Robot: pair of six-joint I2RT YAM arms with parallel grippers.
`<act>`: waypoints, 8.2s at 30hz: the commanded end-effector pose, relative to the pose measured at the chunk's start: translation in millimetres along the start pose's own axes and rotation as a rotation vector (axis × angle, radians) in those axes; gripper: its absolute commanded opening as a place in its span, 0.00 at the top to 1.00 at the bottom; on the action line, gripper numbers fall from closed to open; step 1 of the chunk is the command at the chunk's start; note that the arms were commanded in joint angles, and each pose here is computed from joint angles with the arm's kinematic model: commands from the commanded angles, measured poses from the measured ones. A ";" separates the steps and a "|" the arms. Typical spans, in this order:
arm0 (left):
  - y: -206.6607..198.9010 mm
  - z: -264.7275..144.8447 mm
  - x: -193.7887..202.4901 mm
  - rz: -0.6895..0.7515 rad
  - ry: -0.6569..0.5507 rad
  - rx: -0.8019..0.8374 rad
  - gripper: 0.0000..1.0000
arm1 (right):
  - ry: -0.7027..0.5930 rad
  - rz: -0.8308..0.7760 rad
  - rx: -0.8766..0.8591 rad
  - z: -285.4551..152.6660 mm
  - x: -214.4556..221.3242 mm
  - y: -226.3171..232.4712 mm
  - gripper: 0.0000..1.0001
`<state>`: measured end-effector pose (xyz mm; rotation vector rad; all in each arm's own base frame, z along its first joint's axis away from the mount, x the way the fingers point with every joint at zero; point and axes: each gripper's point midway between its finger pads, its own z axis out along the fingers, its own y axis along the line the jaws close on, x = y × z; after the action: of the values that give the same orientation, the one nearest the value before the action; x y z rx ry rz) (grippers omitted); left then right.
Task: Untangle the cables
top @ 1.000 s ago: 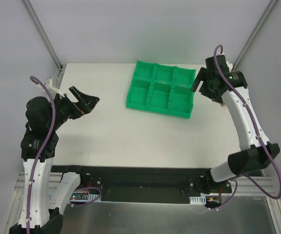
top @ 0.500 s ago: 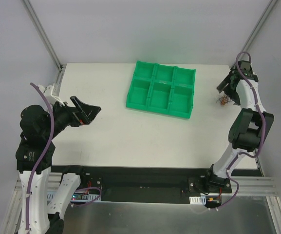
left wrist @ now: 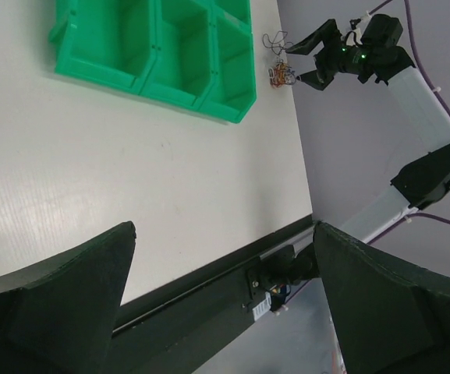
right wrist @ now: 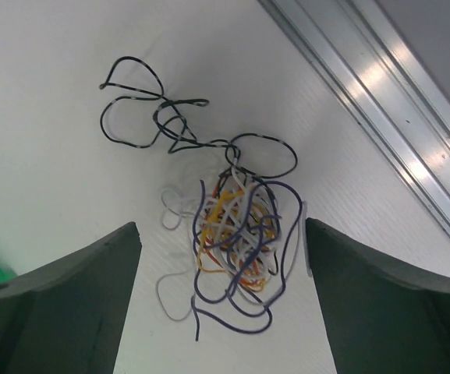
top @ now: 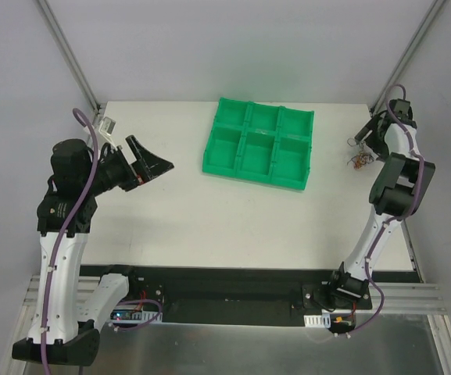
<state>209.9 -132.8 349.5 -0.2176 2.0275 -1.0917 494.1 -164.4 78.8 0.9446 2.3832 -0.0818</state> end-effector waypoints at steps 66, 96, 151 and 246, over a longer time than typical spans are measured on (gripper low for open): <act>67.1 202.1 141.8 -0.144 0.875 -0.151 0.46 | 0.543 -0.954 -0.673 -246.4 370.3 99.6 0.40; 153.4 245.4 202.6 0.118 1.026 -0.338 0.67 | 0.717 -0.962 -0.720 -253.0 410.9 128.5 0.47; -131.3 65.5 -126.4 0.475 -0.323 -0.075 1.00 | 0.388 -0.941 -0.739 -289.5 343.8 166.1 0.37; -154.4 140.5 -39.5 -0.048 0.345 0.342 1.00 | -0.170 -0.782 -1.469 -452.8 202.3 221.8 0.35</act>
<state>314.5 -291.7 435.5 0.0452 2.1266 -1.5074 303.4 247.4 361.2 -0.5636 1.8524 1.1359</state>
